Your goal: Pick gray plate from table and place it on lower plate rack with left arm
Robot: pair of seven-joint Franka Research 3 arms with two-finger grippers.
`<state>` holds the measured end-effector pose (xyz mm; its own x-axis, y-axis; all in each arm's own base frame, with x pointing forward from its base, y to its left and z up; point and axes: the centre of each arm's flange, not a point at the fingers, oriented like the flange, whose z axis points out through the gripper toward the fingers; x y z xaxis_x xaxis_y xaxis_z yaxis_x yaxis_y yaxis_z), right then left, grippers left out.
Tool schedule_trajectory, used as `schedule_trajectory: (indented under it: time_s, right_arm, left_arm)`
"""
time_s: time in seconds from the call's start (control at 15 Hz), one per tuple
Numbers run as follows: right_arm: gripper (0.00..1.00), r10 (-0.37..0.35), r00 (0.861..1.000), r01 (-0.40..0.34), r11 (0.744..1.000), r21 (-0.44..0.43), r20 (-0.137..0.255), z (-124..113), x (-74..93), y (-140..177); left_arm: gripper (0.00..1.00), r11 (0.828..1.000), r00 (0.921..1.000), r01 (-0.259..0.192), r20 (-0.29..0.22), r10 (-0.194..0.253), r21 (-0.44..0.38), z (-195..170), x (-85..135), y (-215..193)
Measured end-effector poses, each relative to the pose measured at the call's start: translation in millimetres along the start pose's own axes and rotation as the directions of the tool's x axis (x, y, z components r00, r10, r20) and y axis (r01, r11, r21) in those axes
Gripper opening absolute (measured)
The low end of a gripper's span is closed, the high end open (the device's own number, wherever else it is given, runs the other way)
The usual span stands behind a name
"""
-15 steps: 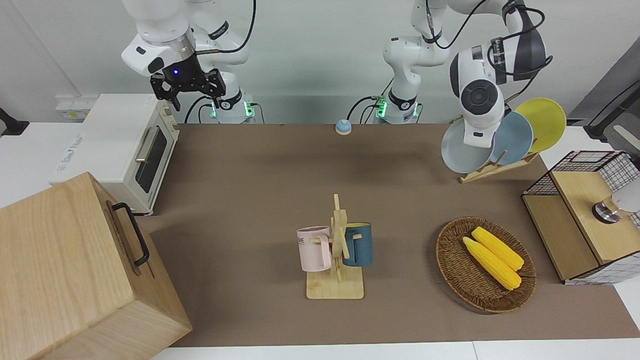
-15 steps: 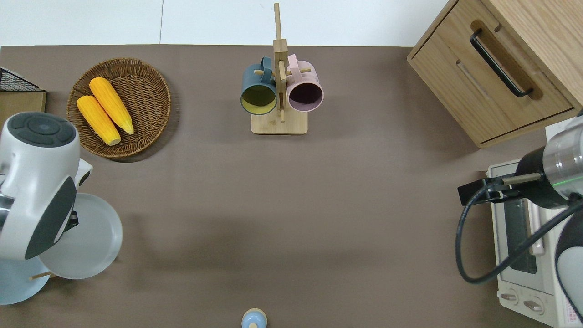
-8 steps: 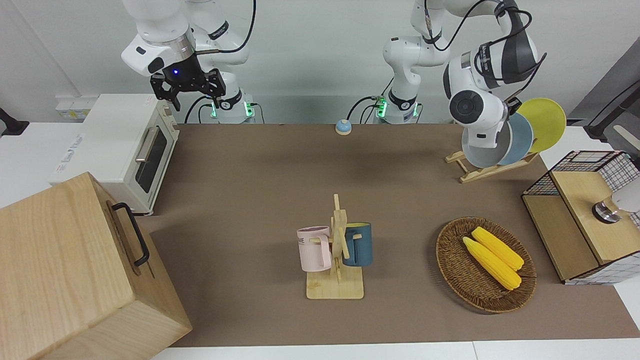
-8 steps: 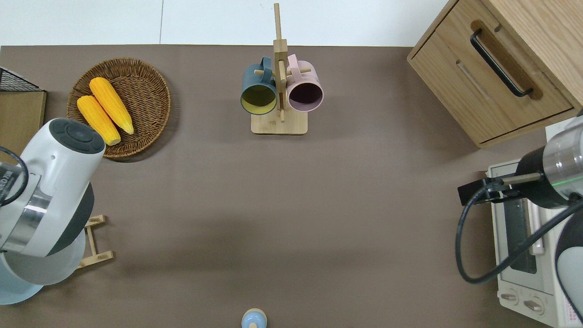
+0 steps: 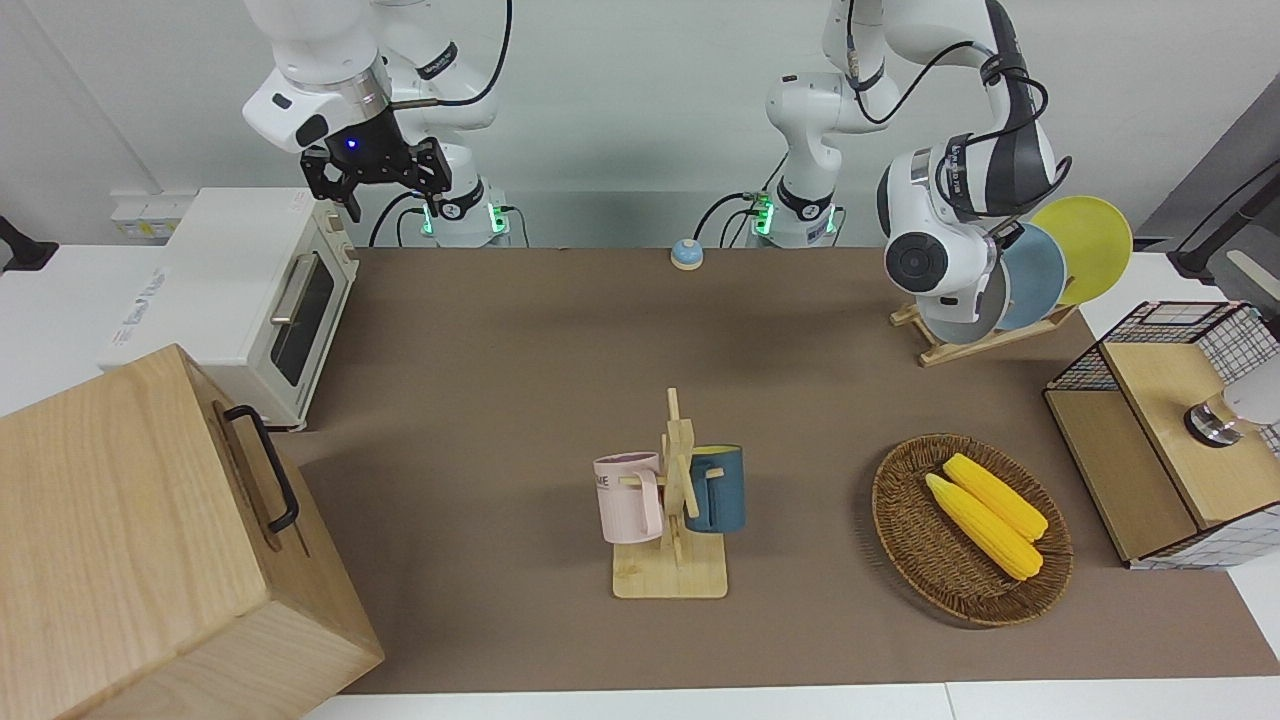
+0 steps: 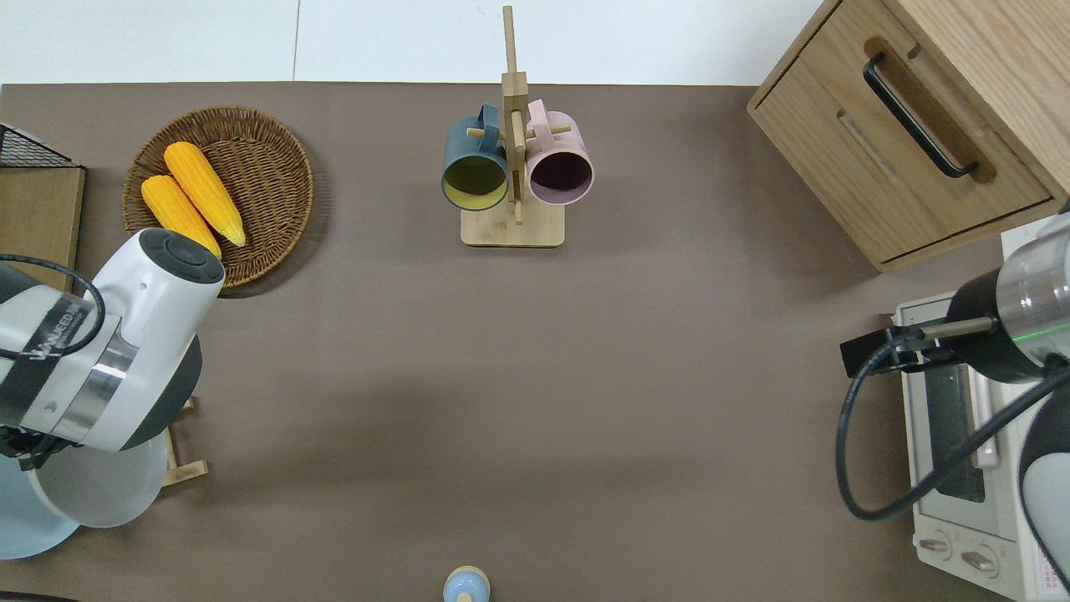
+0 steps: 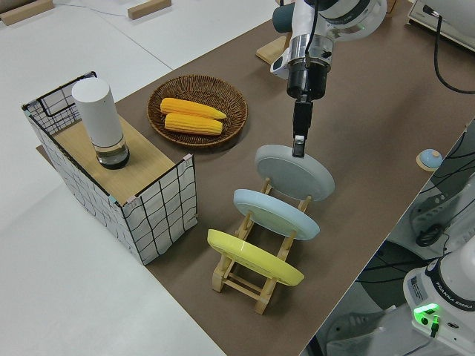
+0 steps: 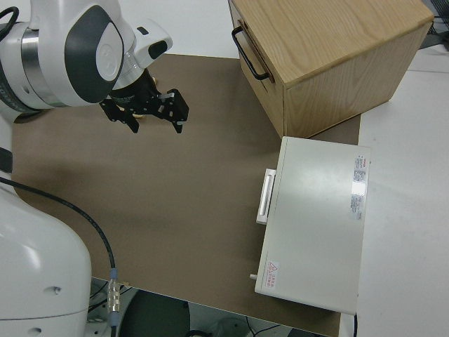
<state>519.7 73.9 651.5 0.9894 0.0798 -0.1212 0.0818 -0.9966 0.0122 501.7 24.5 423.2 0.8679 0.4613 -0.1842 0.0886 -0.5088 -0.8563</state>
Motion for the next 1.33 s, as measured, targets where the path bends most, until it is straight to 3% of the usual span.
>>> schedule_trajectory:
  time_s: [0.27, 0.53, 0.73, 0.8, 0.93, 1.07, 1.2, 1.33]
  right_arm:
    - [0.99, 0.0, 1.0, 0.0, 1.0, 0.0, 0.0, 0.0, 0.0, 0.0]
    - [0.99, 0.0, 1.0, 0.0, 1.0, 0.0, 0.0, 0.0, 0.0, 0.0]
    - [0.99, 0.0, 1.0, 0.0, 1.0, 0.0, 0.0, 0.0, 0.0, 0.0]
    - [0.99, 0.0, 1.0, 0.0, 1.0, 0.0, 0.0, 0.0, 0.0, 0.0]
    - [0.99, 0.0, 1.0, 0.0, 1.0, 0.0, 0.0, 0.0, 0.0, 0.0]
    - [0.99, 0.0, 1.0, 0.0, 1.0, 0.0, 0.0, 0.0, 0.0, 0.0]
    - [0.99, 0.0, 1.0, 0.0, 1.0, 0.0, 0.0, 0.0, 0.0, 0.0]
    - [0.99, 0.0, 1.0, 0.0, 1.0, 0.0, 0.0, 0.0, 0.0, 0.0]
  left_arm:
    - [0.23, 0.999, 1.0, -0.004, -0.001, 0.004, -0.049, -0.9, 0.0, 10.4]
    - [0.62, 0.996, 0.9998, -0.015, -0.014, 0.014, -0.091, -7.5, -1.5, 16.5]
    - [0.93, 0.98, 0.9997, -0.005, -0.025, 0.0, -0.201, -26.5, -2.8, 11.1]
    - [0.99, 0.968, 0.9992, 0.003, -0.037, -0.013, -0.25, -36.9, -3.4, 4.5]
    - [0.99, 0.938, 0.9971, 0.017, -0.064, -0.042, -0.346, -58.8, -6.6, -10.2]
    - [0.99, 0.886, 0.9957, 0.018, -0.072, -0.058, -0.464, -84.5, -17.8, -26.5]
    - [0.99, 0.834, 0.995, -0.021, -0.093, -0.037, -0.551, -102.1, -28.0, -37.8]
    - [0.99, 0.775, 0.9875, -0.109, -0.157, 0.012, -0.623, -119.5, -39.8, -53.1]
